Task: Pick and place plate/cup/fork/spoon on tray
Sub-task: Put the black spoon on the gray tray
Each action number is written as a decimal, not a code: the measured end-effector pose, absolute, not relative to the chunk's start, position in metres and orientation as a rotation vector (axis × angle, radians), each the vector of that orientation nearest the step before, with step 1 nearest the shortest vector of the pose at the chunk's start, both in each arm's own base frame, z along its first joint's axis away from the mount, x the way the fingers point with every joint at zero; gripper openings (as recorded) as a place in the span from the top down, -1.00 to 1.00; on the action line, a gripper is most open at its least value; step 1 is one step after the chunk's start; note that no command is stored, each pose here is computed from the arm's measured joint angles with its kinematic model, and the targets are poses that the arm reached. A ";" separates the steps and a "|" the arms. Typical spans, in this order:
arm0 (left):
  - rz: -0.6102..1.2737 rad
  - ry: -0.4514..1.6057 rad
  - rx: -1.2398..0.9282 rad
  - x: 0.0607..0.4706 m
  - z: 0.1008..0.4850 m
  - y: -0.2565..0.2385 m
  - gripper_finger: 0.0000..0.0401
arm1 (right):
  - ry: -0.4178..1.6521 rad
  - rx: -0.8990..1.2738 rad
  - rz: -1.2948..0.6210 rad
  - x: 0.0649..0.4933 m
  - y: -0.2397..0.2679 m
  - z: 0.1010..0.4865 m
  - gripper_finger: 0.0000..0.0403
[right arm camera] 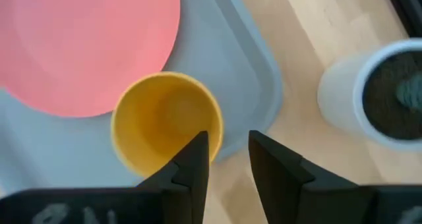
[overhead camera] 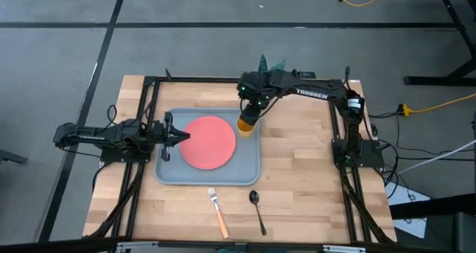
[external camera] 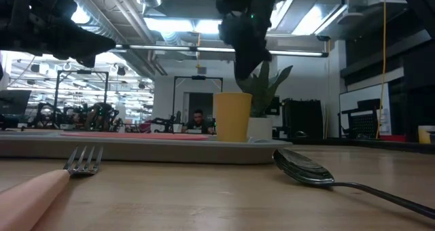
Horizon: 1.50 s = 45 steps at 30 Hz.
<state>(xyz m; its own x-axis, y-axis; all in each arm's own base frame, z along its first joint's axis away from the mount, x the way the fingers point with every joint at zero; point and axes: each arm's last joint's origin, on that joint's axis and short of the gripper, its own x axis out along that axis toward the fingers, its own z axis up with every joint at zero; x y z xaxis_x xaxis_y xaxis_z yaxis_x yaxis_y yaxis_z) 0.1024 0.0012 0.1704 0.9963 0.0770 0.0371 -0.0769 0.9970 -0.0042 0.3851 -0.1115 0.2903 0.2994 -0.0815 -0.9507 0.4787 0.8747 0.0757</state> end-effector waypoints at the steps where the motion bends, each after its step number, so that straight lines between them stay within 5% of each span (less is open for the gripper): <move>1: 0.077 -0.032 -0.008 0.102 0.170 0.001 0.86 | 1.214 0.389 -0.376 0.385 -0.109 0.295 0.44; 18: 0.077 -0.027 -0.026 0.102 0.169 0.001 0.86 | 1.401 0.698 -0.045 0.389 -0.022 0.280 0.44; 25: 0.079 -0.026 -0.004 0.102 0.169 0.001 0.86 | 1.583 0.687 -0.244 0.371 0.073 0.277 0.44; 32: 0.141 -0.022 0.086 0.102 0.169 0.003 0.86 | 1.357 0.716 -0.538 0.358 0.148 0.277 0.44; 45: 0.149 -0.023 0.053 0.102 0.169 0.003 0.86 | 1.206 0.827 -0.682 0.360 0.210 0.238 0.44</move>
